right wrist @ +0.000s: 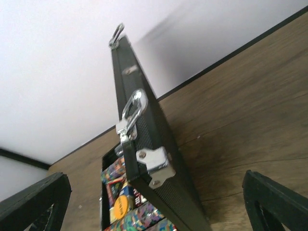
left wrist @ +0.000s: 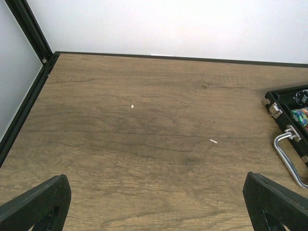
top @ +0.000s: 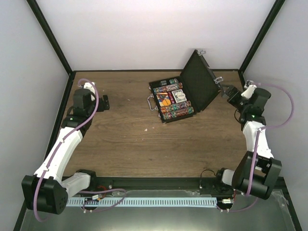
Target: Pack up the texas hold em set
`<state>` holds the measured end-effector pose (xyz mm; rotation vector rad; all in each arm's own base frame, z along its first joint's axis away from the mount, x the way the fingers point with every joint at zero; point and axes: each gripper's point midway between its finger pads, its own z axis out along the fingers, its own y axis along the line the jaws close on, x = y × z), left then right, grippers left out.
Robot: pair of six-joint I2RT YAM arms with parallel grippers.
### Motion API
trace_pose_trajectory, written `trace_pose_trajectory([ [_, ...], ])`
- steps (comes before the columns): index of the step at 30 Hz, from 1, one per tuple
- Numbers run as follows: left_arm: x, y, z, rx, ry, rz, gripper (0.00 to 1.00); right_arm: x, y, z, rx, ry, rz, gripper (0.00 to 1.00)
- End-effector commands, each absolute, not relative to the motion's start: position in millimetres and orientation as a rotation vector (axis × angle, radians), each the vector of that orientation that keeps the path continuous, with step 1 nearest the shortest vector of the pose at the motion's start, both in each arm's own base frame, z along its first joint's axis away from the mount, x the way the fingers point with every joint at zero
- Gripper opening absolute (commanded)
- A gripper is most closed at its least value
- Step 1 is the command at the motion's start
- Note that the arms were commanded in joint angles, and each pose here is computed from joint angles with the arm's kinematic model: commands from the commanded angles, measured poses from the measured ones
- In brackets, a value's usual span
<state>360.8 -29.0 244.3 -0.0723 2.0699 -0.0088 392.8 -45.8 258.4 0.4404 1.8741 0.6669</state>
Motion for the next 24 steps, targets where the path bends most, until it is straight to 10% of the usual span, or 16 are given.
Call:
trace_pose_trajectory([
  [1,362.3,-34.5,238.1,-0.064,2.085,-0.042,1.0,402.0,-23.1,282.3,0.21,1.737,0.825,1.0],
  [24,366.0,-46.2,225.6,-0.023,2.13,-0.097,1.0,374.4,121.1,262.0,-0.629,1.752,1.375,1.0],
])
